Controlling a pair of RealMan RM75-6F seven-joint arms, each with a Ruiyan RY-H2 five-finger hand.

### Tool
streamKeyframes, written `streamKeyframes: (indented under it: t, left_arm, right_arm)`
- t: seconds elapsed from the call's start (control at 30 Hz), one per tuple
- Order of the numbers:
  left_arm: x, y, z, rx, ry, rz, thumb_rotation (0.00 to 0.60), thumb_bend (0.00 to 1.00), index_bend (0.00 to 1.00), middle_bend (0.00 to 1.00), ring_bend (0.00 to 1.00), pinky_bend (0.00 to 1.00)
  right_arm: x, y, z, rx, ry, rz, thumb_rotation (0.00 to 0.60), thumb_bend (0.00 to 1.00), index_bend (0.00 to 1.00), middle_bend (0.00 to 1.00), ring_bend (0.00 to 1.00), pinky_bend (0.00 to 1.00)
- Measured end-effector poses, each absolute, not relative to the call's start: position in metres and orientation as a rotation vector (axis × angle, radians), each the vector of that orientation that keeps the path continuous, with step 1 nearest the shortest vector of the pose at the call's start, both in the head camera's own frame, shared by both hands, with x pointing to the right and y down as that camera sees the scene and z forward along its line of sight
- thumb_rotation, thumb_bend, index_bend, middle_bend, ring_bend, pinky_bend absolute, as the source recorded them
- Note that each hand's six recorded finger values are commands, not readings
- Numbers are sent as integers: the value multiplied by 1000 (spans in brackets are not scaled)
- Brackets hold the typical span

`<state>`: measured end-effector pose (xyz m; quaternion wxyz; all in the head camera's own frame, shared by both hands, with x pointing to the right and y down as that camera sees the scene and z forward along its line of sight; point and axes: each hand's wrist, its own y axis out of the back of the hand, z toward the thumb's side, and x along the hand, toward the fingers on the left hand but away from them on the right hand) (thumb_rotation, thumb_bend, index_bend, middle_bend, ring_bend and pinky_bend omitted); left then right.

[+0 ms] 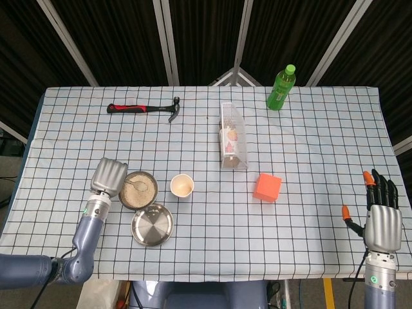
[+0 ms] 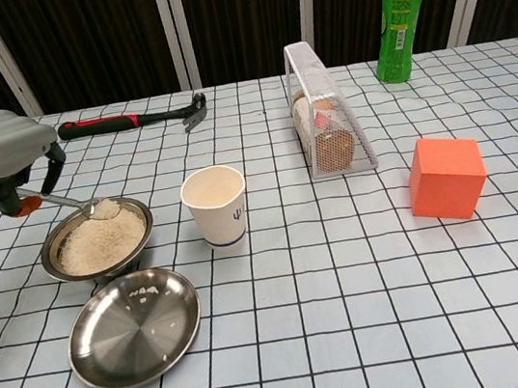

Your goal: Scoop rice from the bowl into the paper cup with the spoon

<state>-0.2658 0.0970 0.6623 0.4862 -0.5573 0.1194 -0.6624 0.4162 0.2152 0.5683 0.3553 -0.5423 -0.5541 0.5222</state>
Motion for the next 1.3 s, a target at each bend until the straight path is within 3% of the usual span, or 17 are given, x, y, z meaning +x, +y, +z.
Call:
streamKeyframes:
  t: [0.47,1.3]
  left_arm:
    - [-218,79,647,-1377,325,-1543,600,496,539,1000,1000,1000]
    - [-138,65,646,-1178,132,-1380,600,496,549,1000,1000,1000]
  right_arm:
    - [417,215,567,-1397,-1435,1345,600,379,0,0,0,0]
    - [417,214,563,-1372,-1445,1323,600,379,0,0,0,0]
